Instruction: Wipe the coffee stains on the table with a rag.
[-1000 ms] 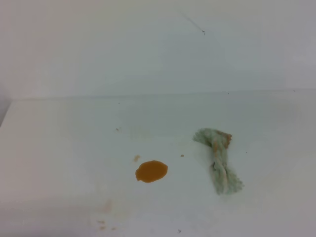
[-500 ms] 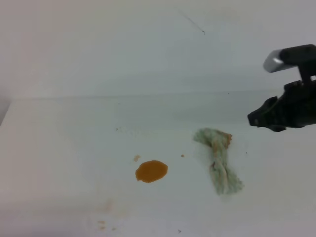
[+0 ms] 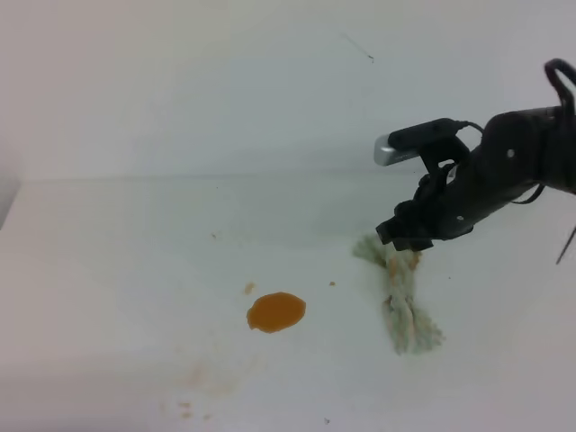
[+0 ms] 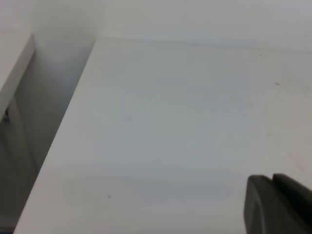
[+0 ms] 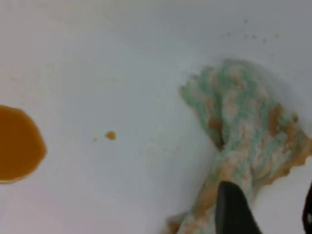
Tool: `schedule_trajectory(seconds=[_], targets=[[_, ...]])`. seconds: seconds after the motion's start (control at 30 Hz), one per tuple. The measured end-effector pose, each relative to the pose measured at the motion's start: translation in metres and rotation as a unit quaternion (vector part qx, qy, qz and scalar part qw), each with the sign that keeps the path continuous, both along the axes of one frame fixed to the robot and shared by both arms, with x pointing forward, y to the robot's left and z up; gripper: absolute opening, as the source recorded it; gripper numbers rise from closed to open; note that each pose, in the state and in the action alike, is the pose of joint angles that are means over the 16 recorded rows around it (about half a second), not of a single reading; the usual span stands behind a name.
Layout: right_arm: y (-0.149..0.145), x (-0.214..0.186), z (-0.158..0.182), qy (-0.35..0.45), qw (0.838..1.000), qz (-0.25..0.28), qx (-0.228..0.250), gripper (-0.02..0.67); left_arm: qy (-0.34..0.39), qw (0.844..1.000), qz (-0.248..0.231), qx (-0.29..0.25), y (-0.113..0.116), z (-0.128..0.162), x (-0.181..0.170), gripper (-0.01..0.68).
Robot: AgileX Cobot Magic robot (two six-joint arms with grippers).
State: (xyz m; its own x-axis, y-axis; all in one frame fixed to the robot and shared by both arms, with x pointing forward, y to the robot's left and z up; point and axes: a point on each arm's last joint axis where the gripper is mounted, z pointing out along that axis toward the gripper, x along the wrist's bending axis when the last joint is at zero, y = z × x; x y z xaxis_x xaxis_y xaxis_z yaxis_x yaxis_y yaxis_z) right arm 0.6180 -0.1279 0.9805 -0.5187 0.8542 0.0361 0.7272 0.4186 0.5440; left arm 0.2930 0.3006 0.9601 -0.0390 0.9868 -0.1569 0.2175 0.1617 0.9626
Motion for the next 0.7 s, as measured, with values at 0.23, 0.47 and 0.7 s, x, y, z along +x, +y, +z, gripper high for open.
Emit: schedule_trajectory(seconds=[0.23,0.47,0.7], targets=[[0.008,0.024,-0.025,0.018,0.999,-0.021,-0.038,0.347,0.0,1.0,0.0,0.0,0.0,0.0,0.0,-0.002],[0.013,0.037,-0.049,0.03,0.998,-0.021,-0.052,0.301,0.0,1.0,0.0,0.0,0.0,0.0,0.0,-0.002],[0.015,0.042,-0.062,0.038,0.998,-0.024,-0.054,0.149,0.0,1.0,0.0,0.0,0.0,0.0,0.0,-0.002]])
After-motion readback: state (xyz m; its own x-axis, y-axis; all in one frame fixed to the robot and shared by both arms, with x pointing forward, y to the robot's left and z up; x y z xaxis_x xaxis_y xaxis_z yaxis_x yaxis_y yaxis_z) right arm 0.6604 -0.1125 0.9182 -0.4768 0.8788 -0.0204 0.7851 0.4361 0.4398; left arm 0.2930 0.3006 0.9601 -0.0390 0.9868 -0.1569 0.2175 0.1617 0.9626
